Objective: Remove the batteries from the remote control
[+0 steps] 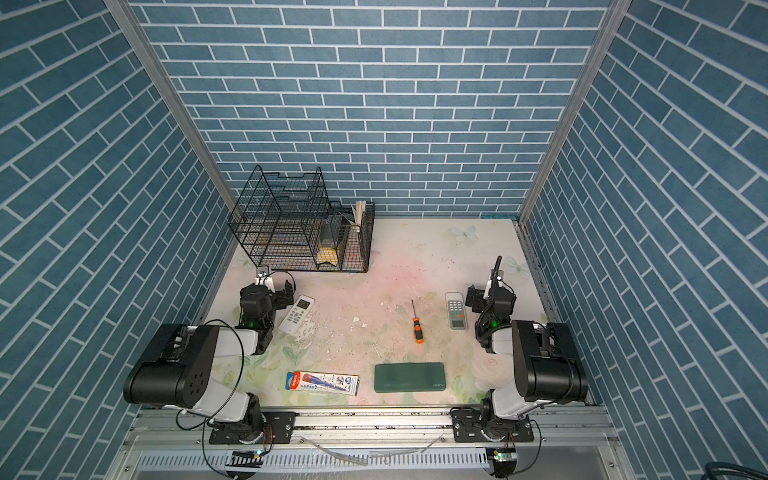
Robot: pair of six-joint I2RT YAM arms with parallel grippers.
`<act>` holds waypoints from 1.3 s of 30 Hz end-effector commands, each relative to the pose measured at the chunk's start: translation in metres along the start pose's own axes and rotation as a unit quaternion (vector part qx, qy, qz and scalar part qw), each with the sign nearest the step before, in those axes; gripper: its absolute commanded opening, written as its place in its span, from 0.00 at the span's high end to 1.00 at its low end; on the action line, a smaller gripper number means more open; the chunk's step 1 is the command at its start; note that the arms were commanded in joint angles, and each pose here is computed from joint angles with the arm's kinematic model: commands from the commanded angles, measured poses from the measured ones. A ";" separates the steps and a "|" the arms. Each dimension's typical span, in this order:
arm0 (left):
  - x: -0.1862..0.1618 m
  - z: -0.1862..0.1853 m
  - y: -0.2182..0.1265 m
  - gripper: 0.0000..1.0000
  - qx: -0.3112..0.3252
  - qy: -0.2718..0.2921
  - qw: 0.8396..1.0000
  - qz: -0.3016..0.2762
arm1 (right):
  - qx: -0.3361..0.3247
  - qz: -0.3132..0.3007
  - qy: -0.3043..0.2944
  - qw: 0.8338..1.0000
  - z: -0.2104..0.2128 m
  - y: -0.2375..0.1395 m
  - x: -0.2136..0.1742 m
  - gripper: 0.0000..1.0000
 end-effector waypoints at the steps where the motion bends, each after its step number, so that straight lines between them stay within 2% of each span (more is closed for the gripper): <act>1: 0.024 0.014 -0.013 0.00 0.028 -0.012 0.999 -0.028 | -0.014 -0.034 -0.009 0.999 -0.003 -0.002 0.036 0.01; 4: 0.045 0.038 -0.032 0.00 0.078 -0.035 0.996 -0.020 | -0.032 -0.016 0.006 0.999 -0.007 -0.021 0.067 0.01; 7: 0.056 0.063 -0.055 0.00 0.124 -0.090 0.988 0.014 | -0.081 -0.002 0.080 0.993 -0.021 -0.049 0.098 0.01; 10: 0.067 0.063 -0.064 0.00 0.083 -0.142 0.986 0.020 | -0.062 0.075 0.085 0.992 -0.010 -0.066 0.106 0.01; 15: 0.078 0.050 -0.075 0.00 0.033 -0.174 0.982 0.063 | -0.025 0.183 0.093 0.978 0.015 -0.087 0.081 0.01; 19: 0.068 0.041 -0.081 0.00 0.016 -0.175 0.978 0.110 | -0.013 0.251 0.062 0.966 0.038 -0.106 0.059 0.02; 23: 0.076 0.033 -0.089 0.00 -0.001 -0.172 0.978 0.120 | -0.007 0.323 0.030 0.946 0.058 -0.116 0.031 0.05; 30: 0.088 0.013 -0.096 0.00 -0.049 -0.167 0.977 0.123 | 0.008 0.386 0.000 0.923 0.081 -0.110 -0.007 0.08; 39: 0.086 0.007 -0.100 0.00 -0.056 -0.171 0.975 0.128 | 0.022 0.430 -0.007 0.903 0.098 -0.090 -0.038 0.07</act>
Point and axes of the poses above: each gripper's point midway between its finger pads, its own y axis out along the fingers, its own z axis along the line the jaws close on, x = y × z, the point moved 1 cm from there along -y, back along the fingers, and after that the axes turned 5 degrees about y, right-handed, at the moved point
